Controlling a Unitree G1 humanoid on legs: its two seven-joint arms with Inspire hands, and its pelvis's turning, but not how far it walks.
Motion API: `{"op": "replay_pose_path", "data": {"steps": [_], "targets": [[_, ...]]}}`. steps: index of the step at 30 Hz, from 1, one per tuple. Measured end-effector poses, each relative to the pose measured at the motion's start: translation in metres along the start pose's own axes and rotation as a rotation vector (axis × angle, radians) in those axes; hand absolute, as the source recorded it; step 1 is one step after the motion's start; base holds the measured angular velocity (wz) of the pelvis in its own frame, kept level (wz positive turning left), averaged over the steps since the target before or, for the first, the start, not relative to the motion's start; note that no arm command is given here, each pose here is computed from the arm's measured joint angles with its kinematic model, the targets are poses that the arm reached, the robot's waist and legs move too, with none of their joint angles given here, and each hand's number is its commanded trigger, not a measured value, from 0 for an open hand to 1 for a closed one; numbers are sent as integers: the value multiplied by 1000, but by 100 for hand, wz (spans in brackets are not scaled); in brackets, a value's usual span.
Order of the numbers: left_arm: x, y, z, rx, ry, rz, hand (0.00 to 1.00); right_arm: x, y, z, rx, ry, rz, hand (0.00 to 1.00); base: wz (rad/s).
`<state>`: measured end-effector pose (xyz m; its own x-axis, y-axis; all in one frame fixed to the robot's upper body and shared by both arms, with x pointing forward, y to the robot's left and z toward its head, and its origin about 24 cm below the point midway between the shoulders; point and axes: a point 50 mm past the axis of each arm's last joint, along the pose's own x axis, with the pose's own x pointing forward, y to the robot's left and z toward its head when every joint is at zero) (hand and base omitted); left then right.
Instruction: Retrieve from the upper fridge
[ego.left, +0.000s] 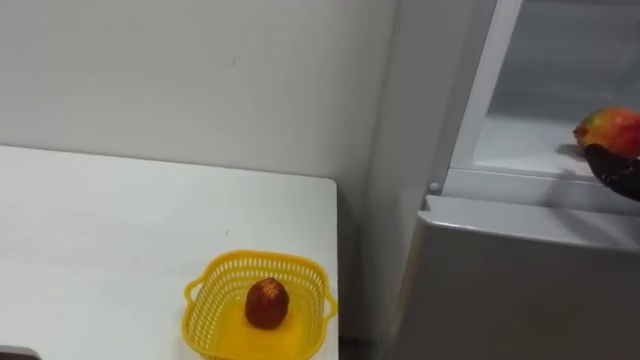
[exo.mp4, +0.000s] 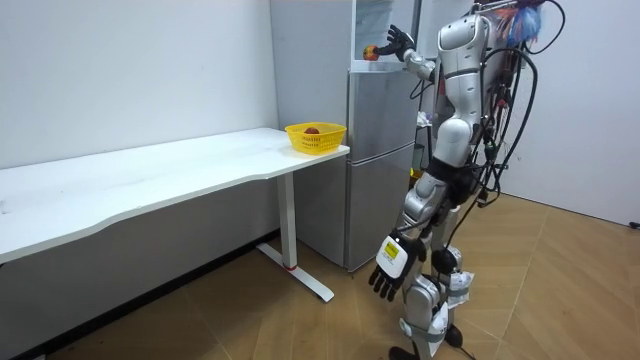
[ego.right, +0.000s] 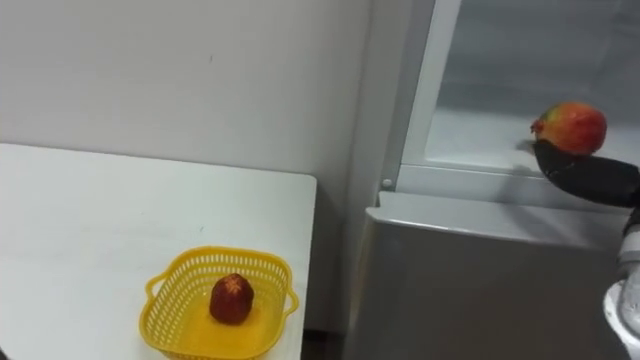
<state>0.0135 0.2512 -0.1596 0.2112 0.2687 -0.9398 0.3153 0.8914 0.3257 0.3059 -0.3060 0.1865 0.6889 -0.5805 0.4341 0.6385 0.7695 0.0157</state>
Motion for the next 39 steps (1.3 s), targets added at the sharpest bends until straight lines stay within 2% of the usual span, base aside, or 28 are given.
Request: {"op": "replay_pose_path", "data": {"steps": [5, 10, 17, 23, 33, 39], "targets": [[0, 1, -1, -2, 9, 2, 0, 2, -3, -1, -22, 15, -4, 0, 5], [0, 12, -3, 2, 16, 29, 0, 13, -14, -2, -22, 45, -29, 0, 7], [-2, 17, -4, -1, 3, 51, 0, 18, -16, -10, -30, 88, -43, 0, 0], [-2, 16, -7, 0, 14, 45, 0, 21, -9, -18, -36, 133, -4, 0, 0], [-2, 18, -7, 4, 29, 28, 0, 51, -12, -23, -204, 212, 82, 0, 1], [-2, 19, -10, 3, 49, 30, 0, 53, -9, -24, -239, 245, 149, 0, 0]]}}
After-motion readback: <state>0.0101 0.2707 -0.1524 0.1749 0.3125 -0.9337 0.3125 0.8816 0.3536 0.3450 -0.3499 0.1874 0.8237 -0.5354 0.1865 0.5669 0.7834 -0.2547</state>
